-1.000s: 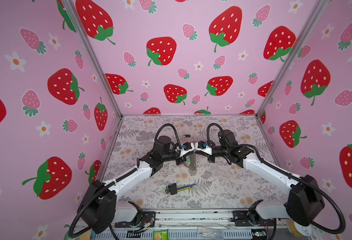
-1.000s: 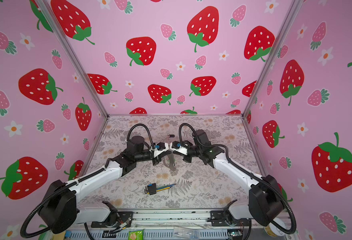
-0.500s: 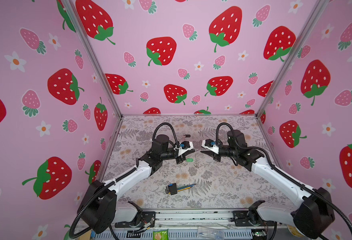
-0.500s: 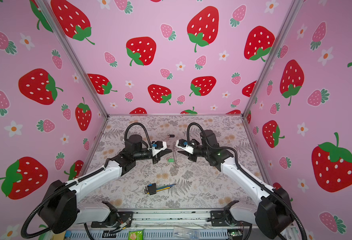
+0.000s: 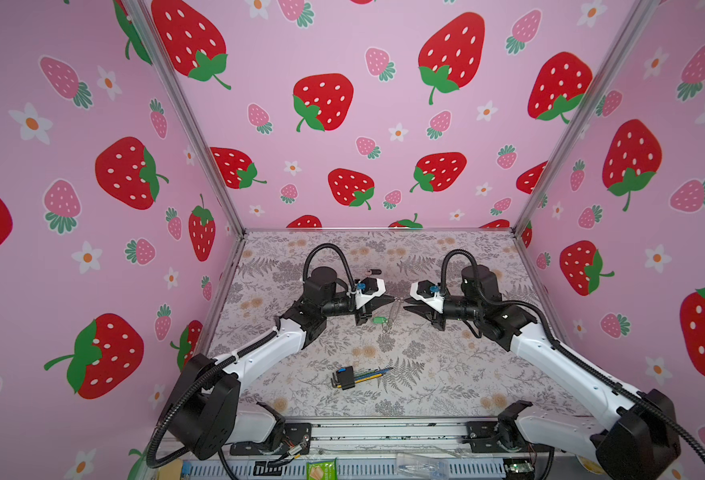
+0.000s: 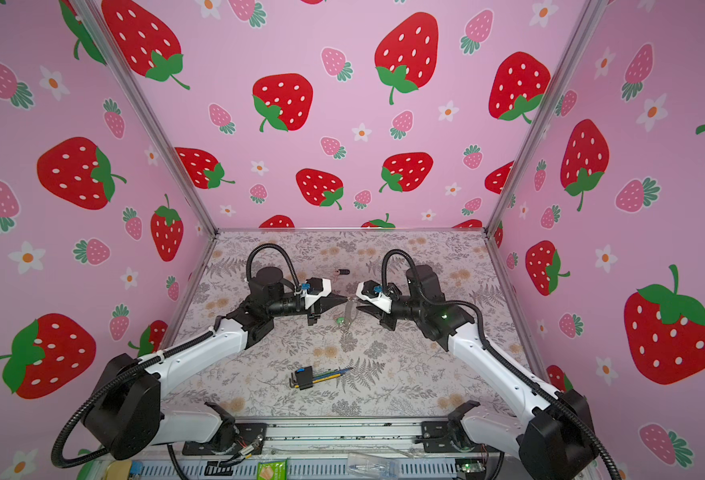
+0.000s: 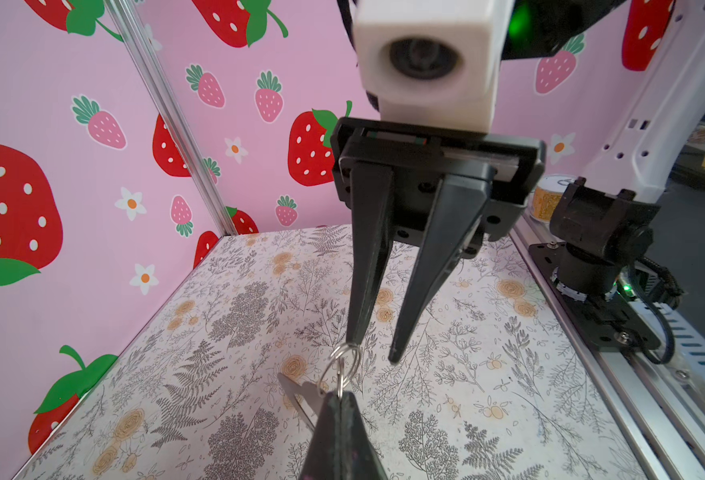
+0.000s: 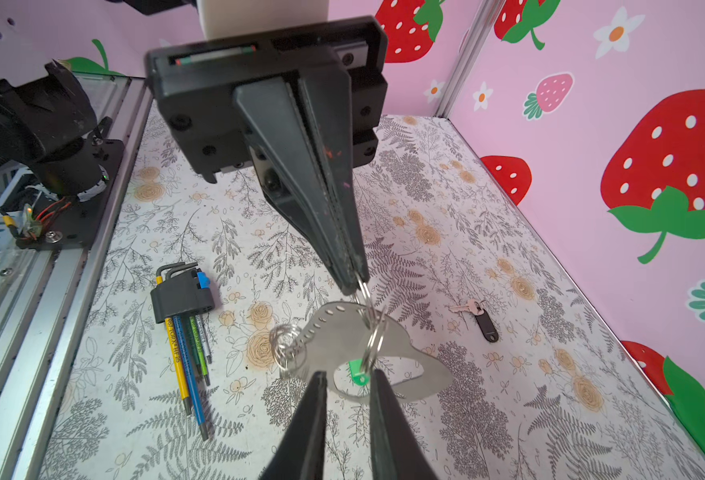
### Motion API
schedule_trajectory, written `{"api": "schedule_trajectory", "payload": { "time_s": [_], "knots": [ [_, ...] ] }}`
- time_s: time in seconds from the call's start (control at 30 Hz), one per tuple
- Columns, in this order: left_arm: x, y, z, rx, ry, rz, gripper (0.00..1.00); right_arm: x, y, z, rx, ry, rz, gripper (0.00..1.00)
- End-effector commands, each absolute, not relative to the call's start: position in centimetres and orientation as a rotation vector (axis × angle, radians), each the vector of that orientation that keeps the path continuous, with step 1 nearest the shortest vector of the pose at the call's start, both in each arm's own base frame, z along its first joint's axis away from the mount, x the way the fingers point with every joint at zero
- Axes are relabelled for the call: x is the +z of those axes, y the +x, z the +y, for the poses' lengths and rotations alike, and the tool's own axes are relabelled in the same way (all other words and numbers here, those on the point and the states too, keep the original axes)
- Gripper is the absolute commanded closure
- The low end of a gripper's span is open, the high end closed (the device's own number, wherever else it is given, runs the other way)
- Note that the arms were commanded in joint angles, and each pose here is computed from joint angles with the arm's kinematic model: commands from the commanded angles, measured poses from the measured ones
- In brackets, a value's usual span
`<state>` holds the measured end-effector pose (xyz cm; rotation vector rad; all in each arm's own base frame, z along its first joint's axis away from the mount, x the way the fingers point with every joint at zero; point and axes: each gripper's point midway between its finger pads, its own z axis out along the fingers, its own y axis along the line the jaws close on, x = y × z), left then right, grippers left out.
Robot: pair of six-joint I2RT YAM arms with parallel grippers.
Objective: Put the keys on the keyring
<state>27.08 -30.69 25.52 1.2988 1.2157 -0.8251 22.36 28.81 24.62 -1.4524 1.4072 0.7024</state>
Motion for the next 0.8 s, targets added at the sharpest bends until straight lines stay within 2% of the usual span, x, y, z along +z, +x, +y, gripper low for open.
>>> {"api": "schedule_trajectory", "payload": {
  "time_s": [0.0,0.43,0.77],
  "knots": [
    [26.9,26.7,-30.8,-0.827,1.310,1.134,1.00,25.7,21.5,28.6,0.736,-1.446,1.378,0.79],
    [26.2,25.6,-29.8,-0.676,1.394,1.061,1.00,25.1,22.7,28.1,0.681,-1.363,1.433,0.76],
    [26.1,25.1,-29.2,-0.407,1.459,0.922,1.00,24.1,21.8,28.0,0.716,-1.375,1.437,0.76]
  ]
}}
